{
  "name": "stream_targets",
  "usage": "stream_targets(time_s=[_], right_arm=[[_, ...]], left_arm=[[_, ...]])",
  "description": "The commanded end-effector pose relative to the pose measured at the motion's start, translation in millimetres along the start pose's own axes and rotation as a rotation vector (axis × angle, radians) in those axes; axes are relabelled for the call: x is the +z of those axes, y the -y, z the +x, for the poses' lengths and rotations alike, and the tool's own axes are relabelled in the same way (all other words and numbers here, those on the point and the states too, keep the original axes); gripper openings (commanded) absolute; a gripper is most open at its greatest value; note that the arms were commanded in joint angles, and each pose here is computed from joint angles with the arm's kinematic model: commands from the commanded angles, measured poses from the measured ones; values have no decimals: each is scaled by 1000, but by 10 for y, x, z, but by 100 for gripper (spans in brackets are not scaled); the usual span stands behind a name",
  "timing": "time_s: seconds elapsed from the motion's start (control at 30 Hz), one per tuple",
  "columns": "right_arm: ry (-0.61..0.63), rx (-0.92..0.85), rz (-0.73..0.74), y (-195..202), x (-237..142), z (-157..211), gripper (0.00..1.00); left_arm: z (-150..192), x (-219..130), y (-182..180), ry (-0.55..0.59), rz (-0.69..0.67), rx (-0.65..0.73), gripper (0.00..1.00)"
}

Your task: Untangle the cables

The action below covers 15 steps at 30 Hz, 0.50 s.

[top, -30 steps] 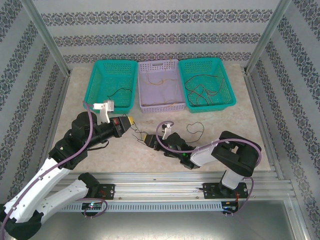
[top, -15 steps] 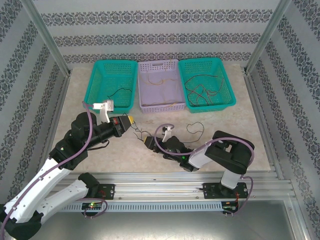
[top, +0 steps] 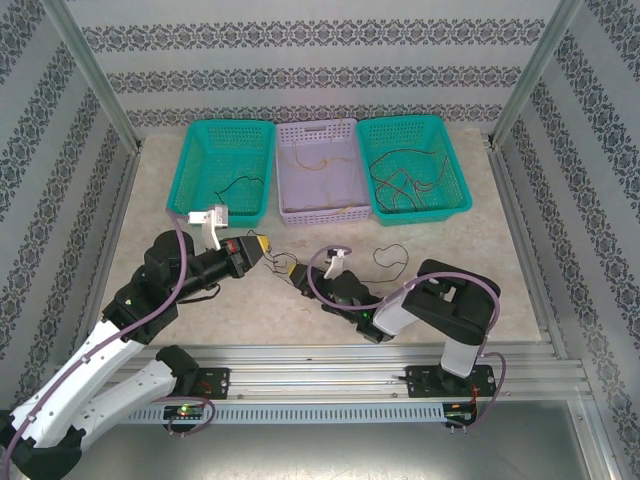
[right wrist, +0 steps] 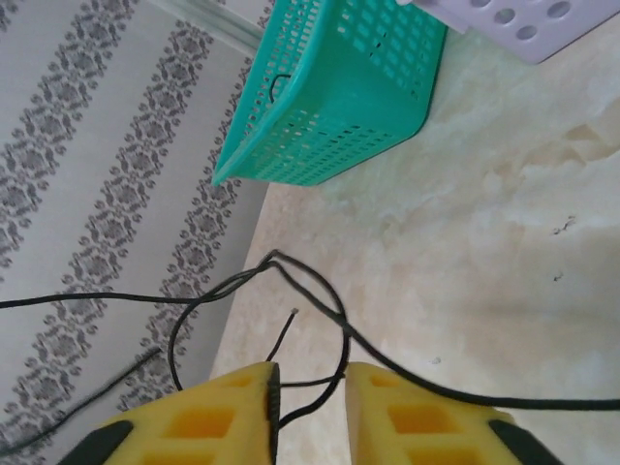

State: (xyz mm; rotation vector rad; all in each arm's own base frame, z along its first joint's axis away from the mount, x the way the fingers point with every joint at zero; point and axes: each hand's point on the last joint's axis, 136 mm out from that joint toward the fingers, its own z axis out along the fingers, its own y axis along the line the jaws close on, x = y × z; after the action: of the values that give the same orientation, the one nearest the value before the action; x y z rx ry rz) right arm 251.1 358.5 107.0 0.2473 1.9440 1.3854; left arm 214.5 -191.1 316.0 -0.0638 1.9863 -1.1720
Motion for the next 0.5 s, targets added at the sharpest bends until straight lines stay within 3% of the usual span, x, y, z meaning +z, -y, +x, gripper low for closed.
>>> stream_targets(time_s=[0.0, 0.1, 0.27, 0.47], right_arm=[[47, 11, -37, -55, -41, -53, 11], [81, -6, 9, 72, -225, -177, 0], [118, -76, 122, 302, -649, -431, 0], [139, -261, 270, 270, -1102, -741, 0]], left_arm=[[-123, -95, 139, 45, 42, 21, 0], [-149, -152, 133, 55, 20, 43, 0], [-142, -188, 83, 56, -11, 65, 0], [-192, -271, 20, 66, -80, 120, 0]])
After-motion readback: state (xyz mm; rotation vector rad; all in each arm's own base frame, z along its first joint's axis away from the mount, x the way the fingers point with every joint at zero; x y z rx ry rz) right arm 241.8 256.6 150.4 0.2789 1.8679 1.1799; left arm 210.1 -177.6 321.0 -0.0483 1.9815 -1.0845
